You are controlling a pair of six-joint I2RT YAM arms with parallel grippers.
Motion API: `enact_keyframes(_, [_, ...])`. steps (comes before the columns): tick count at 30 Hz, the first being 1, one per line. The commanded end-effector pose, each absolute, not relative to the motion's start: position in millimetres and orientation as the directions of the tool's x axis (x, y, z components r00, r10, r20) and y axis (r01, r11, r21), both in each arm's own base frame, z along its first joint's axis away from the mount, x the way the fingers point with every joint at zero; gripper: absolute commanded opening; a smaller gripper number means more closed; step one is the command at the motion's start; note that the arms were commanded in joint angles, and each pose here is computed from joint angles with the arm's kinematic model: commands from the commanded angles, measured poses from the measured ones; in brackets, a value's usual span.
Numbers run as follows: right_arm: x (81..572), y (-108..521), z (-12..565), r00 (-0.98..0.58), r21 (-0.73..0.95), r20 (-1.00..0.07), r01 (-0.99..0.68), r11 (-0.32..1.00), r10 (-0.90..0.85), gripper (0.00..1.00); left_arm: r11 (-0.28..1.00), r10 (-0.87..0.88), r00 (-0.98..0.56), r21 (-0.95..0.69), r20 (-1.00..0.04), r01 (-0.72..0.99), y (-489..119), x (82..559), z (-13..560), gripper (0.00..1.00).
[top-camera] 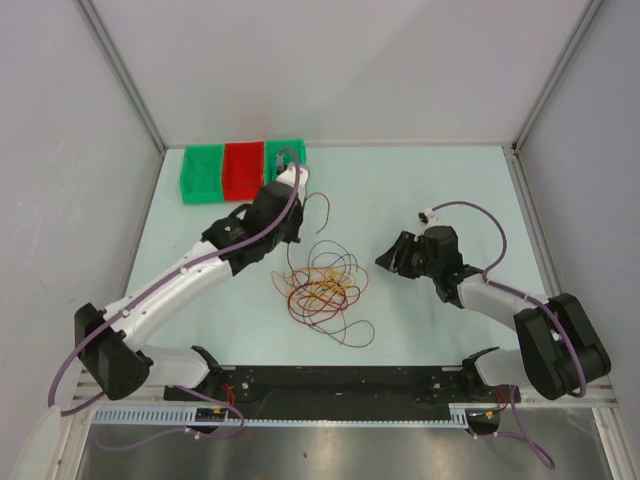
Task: Untangle the cables
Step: Untie the cable.
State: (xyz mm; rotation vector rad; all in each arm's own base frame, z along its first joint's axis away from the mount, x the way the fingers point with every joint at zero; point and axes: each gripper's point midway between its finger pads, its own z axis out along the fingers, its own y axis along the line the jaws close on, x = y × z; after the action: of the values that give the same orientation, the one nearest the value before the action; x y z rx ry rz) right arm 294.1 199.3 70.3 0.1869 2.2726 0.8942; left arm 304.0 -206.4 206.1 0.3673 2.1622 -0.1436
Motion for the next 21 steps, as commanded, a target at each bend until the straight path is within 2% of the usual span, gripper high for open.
enact_keyframes(1, [310,213,156,-0.651,0.693,-0.635,-0.243,0.679,0.416,0.48,0.937,0.242,-0.399,0.106,-0.885,0.333,-201,314,298,0.00])
enact_keyframes(9, [296,222,264,-0.547,0.693,-0.707,-0.412,0.592,0.448,0.58,0.943,0.189,-0.235,0.110,-0.954,0.314,-197,321,412,0.00])
enact_keyframes(14, [272,243,330,-0.497,0.655,-0.756,-0.580,0.484,0.426,0.66,0.946,0.154,-0.191,0.089,-0.970,0.311,-203,328,451,0.00])
enact_keyframes(18, [255,271,335,-0.493,0.607,-0.795,-0.652,0.455,0.353,0.71,0.948,0.106,-0.145,0.056,-0.984,0.314,-206,329,483,0.00])
enact_keyframes(21, [246,293,313,-0.516,0.583,-0.810,-0.662,0.471,0.278,0.72,0.949,0.079,-0.115,0.040,-0.990,0.312,-206,330,501,0.00])
